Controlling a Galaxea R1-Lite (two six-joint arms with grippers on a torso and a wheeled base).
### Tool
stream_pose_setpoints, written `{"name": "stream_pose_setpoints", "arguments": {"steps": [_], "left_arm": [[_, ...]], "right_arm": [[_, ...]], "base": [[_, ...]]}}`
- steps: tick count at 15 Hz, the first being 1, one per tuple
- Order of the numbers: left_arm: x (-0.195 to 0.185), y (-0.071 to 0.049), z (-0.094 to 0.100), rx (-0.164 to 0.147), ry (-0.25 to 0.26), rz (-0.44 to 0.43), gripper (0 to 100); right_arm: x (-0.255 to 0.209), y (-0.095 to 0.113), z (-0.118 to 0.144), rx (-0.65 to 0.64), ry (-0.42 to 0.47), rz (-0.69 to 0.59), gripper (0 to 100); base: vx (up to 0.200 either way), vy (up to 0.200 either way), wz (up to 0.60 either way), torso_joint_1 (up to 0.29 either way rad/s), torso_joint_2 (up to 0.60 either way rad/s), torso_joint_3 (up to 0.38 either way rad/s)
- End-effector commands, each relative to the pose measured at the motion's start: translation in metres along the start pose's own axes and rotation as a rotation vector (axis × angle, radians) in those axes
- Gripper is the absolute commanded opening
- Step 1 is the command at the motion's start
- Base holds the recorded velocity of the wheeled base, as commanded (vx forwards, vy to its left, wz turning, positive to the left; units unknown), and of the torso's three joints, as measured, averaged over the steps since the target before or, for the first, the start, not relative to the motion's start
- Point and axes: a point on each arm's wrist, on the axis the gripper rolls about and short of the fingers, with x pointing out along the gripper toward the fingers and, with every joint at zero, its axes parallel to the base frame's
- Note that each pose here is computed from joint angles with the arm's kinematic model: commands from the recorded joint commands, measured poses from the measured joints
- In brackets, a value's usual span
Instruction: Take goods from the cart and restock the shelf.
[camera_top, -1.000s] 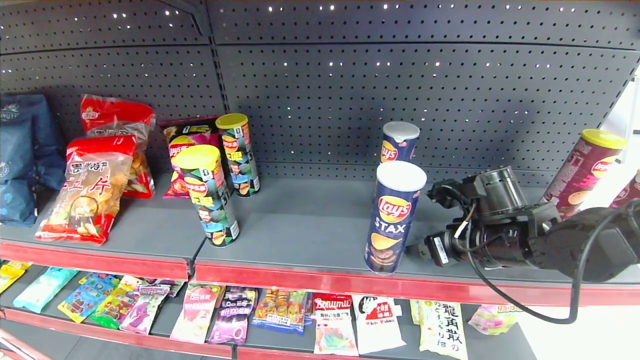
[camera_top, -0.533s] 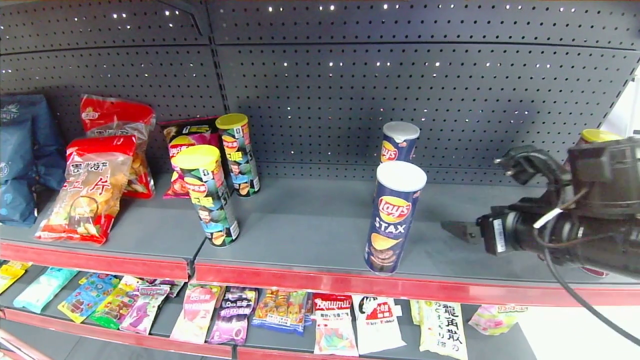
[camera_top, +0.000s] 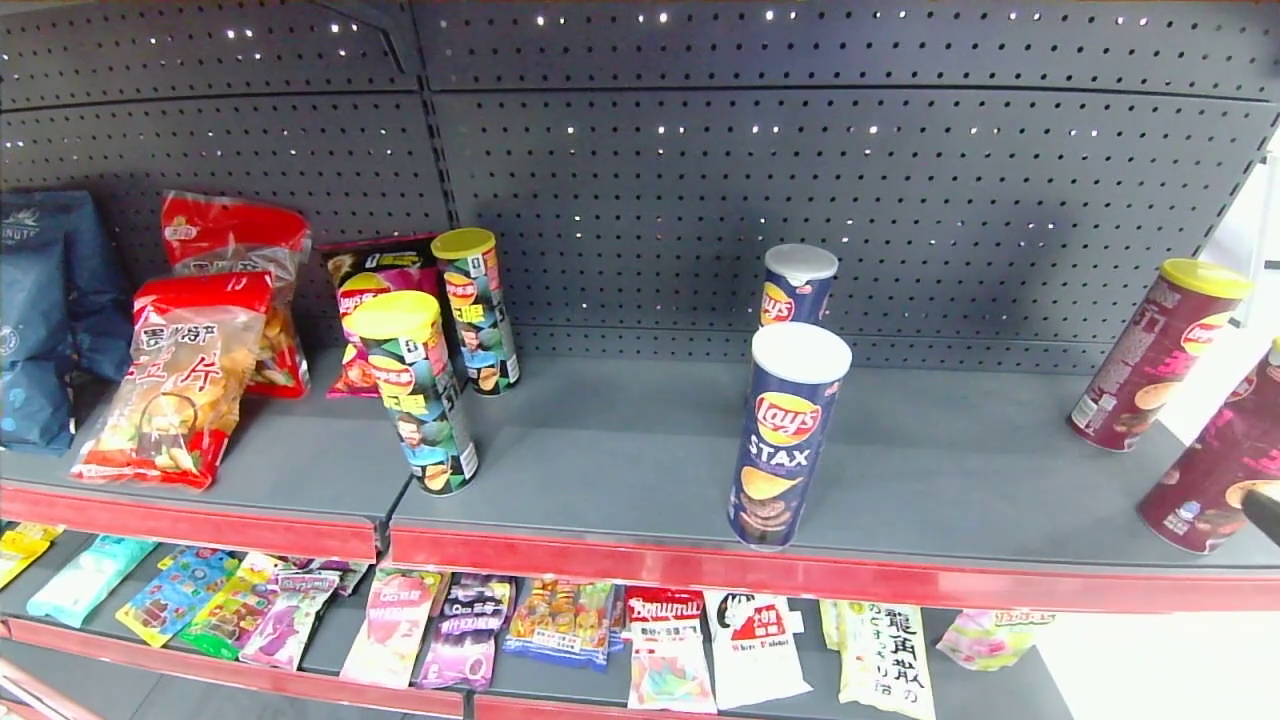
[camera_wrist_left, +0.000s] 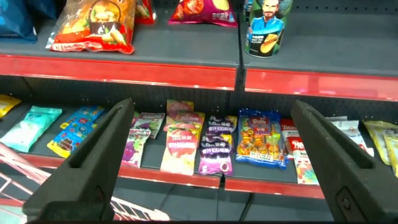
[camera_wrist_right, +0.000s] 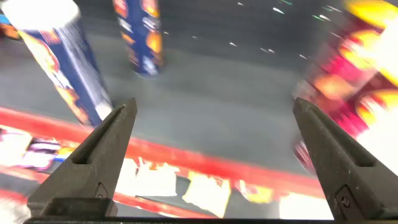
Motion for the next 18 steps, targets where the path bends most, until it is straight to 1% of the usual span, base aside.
{"name": "stream_pose_setpoints", "arguments": {"steps": [1,2,3,4,5,6,7,9,10,16,18], "left_arm": [[0.000,0.000,0.000,0.015,0.000,-0.002,100],[0.000,0.000,0.000,0.028,-0.001,-0.006,100],[0.000,-0.001,0.000,0.028,-0.002,-0.025,100],[0.000,-0.001,0.000,0.027,-0.002,-0.034,100],[0.000,-0.001,0.000,0.025,-0.002,-0.034,100],[0.000,-0.001,0.000,0.016,0.000,-0.032,100],[0.000,-0.001,0.000,0.007,0.000,-0.034,100],[0.000,-0.001,0.000,-0.005,0.002,-0.034,100],[0.000,-0.001,0.000,-0.007,0.002,-0.032,100],[0.000,-0.001,0.000,-0.017,0.004,-0.031,100],[0.000,-0.001,0.000,-0.032,0.005,-0.028,100]], "right_arm": [[-0.067,0.001,-0.080,0.008,-0.043,-0.098,100],[-0.074,0.003,-0.097,0.021,-0.022,-0.087,100],[-0.072,0.003,-0.097,0.091,-0.040,-0.085,100],[-0.068,0.004,-0.103,0.123,-0.040,-0.085,100],[-0.060,0.005,-0.115,0.122,-0.034,-0.084,100],[-0.050,0.007,-0.132,0.121,-0.063,-0.081,100],[-0.050,0.007,-0.131,0.117,-0.076,-0.065,100],[-0.050,0.010,-0.136,0.089,-0.022,0.037,100],[-0.050,0.010,-0.137,0.070,-0.016,0.054,100],[-0.050,0.010,-0.137,0.098,-0.011,0.035,100],[-0.050,0.010,-0.137,0.100,-0.013,0.035,100]], "base": [[0.000,0.000,0.00,0.000,0.00,0.000],[0.000,0.000,0.00,0.000,0.00,0.000],[0.000,0.000,0.00,0.000,0.00,0.000],[0.000,0.000,0.00,0.000,0.00,0.000],[0.000,0.000,0.00,0.000,0.00,0.000],[0.000,0.000,0.00,0.000,0.00,0.000],[0.000,0.000,0.00,0.000,0.00,0.000],[0.000,0.000,0.00,0.000,0.00,0.000],[0.000,0.000,0.00,0.000,0.00,0.000],[0.000,0.000,0.00,0.000,0.00,0.000],[0.000,0.000,0.00,0.000,0.00,0.000]]}}
